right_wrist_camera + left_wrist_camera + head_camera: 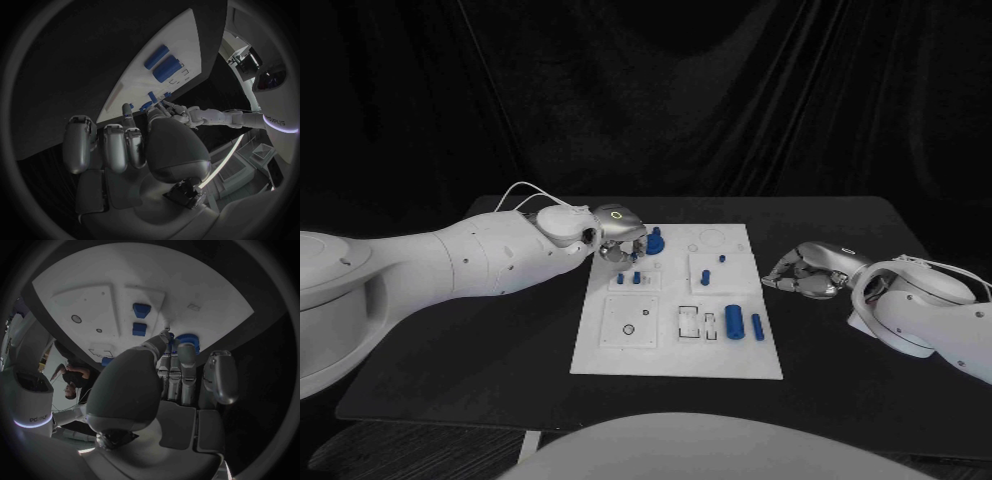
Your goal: Assemble the parts on the task board
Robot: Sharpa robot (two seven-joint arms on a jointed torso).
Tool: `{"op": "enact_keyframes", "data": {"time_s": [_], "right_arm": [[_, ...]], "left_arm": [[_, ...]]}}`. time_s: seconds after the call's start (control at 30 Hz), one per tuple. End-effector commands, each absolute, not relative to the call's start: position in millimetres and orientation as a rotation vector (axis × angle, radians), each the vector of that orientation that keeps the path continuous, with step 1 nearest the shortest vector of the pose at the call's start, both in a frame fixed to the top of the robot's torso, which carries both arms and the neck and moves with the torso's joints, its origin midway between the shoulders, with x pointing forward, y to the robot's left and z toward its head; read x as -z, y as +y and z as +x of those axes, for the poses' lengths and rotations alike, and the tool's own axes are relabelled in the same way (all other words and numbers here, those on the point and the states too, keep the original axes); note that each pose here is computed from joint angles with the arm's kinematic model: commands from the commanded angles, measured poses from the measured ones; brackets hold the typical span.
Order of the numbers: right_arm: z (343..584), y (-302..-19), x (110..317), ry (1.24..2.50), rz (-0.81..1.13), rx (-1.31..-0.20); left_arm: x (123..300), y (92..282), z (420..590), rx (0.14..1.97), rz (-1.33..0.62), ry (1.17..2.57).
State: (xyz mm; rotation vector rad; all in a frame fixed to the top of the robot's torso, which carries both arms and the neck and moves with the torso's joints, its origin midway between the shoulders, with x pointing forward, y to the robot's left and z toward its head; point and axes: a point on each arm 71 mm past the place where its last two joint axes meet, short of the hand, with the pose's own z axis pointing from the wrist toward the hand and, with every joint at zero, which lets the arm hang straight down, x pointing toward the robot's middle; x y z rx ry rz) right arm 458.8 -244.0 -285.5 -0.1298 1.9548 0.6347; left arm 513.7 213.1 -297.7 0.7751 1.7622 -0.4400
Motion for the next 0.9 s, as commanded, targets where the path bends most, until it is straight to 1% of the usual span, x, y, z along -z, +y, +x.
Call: {"op": "enact_keyframes", "data": {"time_s": [0.03, 0.9], "right_arm": [[458.0, -244.8, 286.8, 1.962, -0.128, -0.629], [457.4, -243.3, 287.7, 1.965, -0.128, -0.631]], "left_arm": [[299.3, 211.9, 513.6, 0.439, 0.777, 1.771], [309.9, 213.3, 511.9, 0.430, 0.774, 1.800]]}}
